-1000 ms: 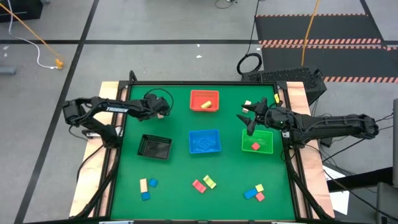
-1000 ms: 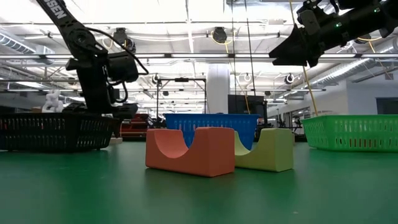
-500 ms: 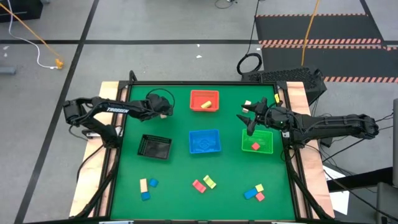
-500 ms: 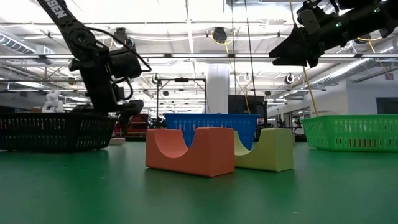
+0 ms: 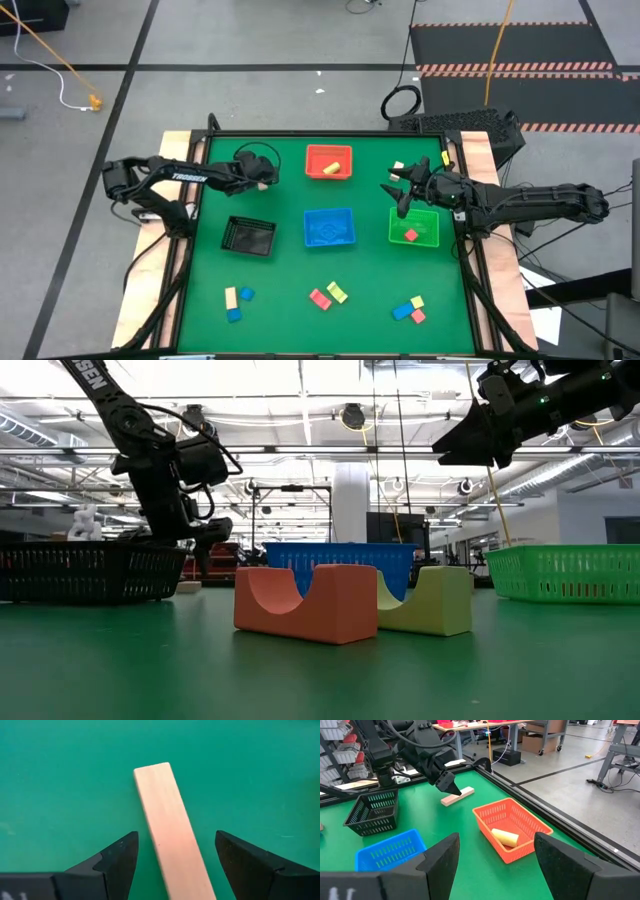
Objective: Sort & place blocks by color
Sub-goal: Put the top left brown block into the blue bin
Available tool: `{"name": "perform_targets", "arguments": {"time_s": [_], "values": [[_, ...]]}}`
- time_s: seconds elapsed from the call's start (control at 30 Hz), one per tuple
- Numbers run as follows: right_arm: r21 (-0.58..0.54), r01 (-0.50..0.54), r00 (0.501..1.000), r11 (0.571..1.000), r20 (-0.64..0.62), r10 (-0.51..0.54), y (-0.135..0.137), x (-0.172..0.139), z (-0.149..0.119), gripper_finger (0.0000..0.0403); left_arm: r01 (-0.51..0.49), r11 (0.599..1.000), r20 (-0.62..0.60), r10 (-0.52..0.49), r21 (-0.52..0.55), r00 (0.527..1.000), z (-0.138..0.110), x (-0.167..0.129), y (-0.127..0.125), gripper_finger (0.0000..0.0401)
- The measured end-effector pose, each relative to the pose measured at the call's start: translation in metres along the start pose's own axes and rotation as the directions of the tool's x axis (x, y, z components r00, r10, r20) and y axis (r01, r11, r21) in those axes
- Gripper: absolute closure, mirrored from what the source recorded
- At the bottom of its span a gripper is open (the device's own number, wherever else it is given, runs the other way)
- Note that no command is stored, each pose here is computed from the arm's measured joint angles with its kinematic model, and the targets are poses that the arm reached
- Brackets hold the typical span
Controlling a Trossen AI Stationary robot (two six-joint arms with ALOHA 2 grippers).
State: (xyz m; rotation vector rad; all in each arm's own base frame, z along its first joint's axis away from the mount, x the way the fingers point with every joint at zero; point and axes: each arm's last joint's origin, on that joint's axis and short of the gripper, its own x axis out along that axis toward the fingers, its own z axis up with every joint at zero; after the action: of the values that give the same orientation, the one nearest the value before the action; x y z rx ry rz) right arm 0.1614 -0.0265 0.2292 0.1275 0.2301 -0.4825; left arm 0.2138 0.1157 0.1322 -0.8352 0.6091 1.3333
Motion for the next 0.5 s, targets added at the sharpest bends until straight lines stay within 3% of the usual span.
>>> {"name": "perform_targets", "arguments": {"time_s": [0.3, 0.4, 0.5], "values": [[0.001, 0.000, 1.000, 1.000, 0.000, 0.000, 0.000, 0.000, 0.000, 0.0154, -0.058, 0.997, 0.010, 0.058, 0.041, 0.998, -0.011, 0.017, -0.002, 0.0142], [0.002, 0.000, 1.000, 1.000, 0.000, 0.000, 0.000, 0.000, 0.000, 0.0154, -0.075, 0.992, 0.023, 0.073, 0.104, 0.997, -0.015, 0.018, -0.003, 0.0182], [0.003, 0.000, 1.000, 1.000, -0.001, 0.000, 0.000, 0.000, 0.000, 0.0154, -0.062, 0.987, 0.021, 0.059, 0.150, 0.998, -0.017, 0.017, -0.005, 0.0258]]}}
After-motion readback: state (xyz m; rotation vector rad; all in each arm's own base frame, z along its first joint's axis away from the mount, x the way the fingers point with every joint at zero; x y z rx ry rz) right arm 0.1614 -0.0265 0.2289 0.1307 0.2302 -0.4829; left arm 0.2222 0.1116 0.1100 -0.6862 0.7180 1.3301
